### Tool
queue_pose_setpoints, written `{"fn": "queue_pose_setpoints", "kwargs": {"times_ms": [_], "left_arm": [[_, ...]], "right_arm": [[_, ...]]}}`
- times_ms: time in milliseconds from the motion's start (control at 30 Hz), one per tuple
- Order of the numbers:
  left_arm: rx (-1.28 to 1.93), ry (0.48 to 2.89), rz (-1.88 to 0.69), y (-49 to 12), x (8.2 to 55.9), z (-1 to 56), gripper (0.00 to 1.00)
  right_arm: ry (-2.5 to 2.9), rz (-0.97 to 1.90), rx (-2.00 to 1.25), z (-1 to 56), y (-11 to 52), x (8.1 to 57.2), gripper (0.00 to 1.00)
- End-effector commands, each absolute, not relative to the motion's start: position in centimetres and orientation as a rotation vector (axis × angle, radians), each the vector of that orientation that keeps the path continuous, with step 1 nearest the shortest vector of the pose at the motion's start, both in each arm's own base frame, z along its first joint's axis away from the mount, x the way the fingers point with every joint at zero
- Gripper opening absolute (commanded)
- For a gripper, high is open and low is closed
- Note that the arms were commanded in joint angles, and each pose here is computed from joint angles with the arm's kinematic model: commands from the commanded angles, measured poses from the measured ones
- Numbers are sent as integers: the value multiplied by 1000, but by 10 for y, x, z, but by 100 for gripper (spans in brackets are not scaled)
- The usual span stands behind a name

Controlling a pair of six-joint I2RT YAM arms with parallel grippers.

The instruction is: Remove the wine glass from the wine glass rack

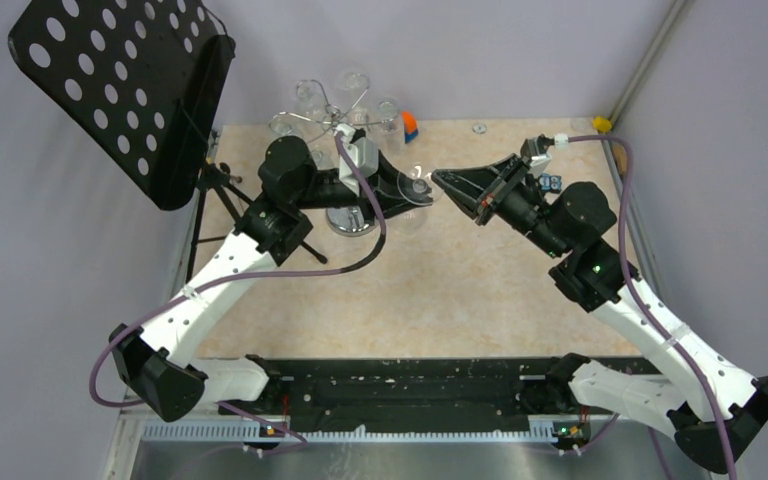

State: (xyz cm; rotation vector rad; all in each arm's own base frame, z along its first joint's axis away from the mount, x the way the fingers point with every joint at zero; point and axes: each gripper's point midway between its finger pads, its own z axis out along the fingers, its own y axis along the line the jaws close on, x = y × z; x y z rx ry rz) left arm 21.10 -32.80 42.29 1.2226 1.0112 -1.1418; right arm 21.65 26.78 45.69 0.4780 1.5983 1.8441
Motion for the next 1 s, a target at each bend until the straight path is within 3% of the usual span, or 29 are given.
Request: {"fn": "queue_pose_setpoints", "kwargs": {"times_ms": [0, 167, 300, 400, 433, 467, 567, 667, 733, 967], "left_arm": [[1271, 978, -1171, -327, 197, 425, 27], [1269, 971, -1160, -325, 196, 424, 33], [1258, 979, -1151, -325, 199, 424, 18], [1249, 980, -1156, -326, 201, 427, 0], [1234, 981, -1151, -326, 203, 429, 0], [1219, 982, -1149, -327, 204, 432, 0], [1123, 995, -1130, -326, 214, 445, 0], [982, 1019, -1112, -323, 230, 462, 0], [883, 1036, -1126, -320, 237, 474, 0], [482, 1006, -1211, -297, 257, 527, 0]], "right_arm": [[1439, 1954, 430, 496, 261, 204, 0], [1436, 1968, 436, 497, 260, 203, 0], [1440, 1963, 436, 497, 260, 203, 0], [1446, 1958, 434, 496, 260, 203, 0], [1450, 1950, 434, 494, 260, 203, 0], [1453, 1936, 441, 493, 259, 205, 4], [1467, 1865, 474, 481, 255, 212, 49], [1448, 1762, 512, 469, 242, 219, 69], [1440, 1682, 551, 459, 231, 224, 75], [1405, 1612, 565, 432, 219, 227, 79]]}}
